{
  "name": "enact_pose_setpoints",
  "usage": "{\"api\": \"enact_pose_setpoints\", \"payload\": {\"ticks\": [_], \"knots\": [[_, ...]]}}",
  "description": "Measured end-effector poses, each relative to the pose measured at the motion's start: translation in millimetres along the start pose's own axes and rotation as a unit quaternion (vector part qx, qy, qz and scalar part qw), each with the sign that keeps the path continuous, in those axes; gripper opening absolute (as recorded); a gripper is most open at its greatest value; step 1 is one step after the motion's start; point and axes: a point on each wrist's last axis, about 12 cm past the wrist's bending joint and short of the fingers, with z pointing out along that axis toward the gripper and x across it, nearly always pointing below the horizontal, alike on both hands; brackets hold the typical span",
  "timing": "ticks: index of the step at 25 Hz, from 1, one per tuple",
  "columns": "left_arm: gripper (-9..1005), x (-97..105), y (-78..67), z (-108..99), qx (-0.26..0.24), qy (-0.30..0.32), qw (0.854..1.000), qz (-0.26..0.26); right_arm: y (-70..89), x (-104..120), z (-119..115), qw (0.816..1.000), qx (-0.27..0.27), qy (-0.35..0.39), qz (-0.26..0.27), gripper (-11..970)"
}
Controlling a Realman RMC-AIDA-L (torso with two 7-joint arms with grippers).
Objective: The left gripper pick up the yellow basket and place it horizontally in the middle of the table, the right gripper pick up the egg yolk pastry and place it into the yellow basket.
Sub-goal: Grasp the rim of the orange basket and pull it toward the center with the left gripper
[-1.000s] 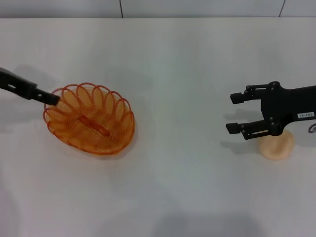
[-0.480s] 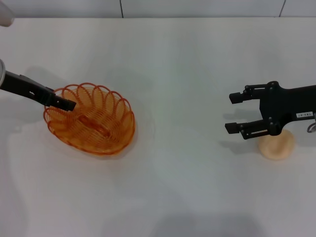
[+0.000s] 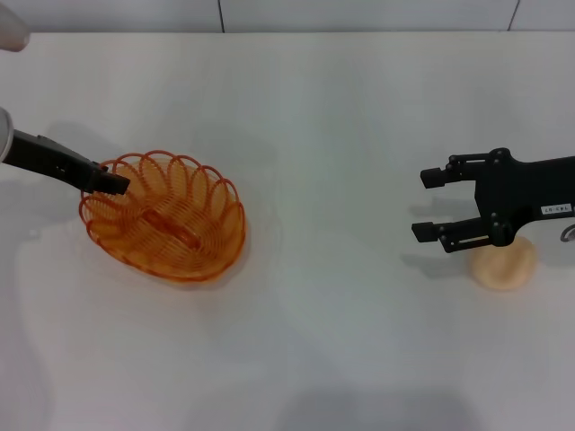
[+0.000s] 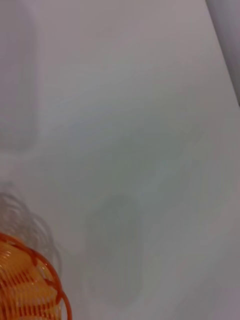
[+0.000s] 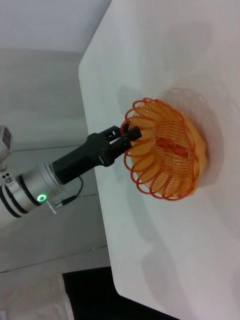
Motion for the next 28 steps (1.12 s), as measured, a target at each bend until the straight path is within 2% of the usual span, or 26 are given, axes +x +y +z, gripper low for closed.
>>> {"api": "enact_pose_setpoints", "payload": {"ticks": [7,12,15,24,28], "knots": [[409,-0.2,-1.6,1.7,0.002,-0.001,1.000,0.005,-0.8,-1.5,0.4,1.000,0.002,-0.004,-0.002,783],[175,1.1,-1.2,4.5,0.000,-0.005,1.000,0.004,-0.9,-1.4,0.1,1.000,0.004,-0.005,-0.004,782],[91,-0.3,-2.9,6.0,0.007,-0.012,1.000,0.004,-1.1,-1.7,0.1,1.000,0.004,-0.006,-0.004,782],[88,-6.6,-20.7,-3.3,0.062,-0.050,0.997,-0.020,-2.4,-3.5,-3.8,1.000,0.007,-0.008,-0.004,782],[86,-8.5,-38.0,-7.5,0.088,-0.052,0.993,-0.052,-3.7,-5.4,-6.4,1.000,0.011,-0.008,-0.006,782]]}}
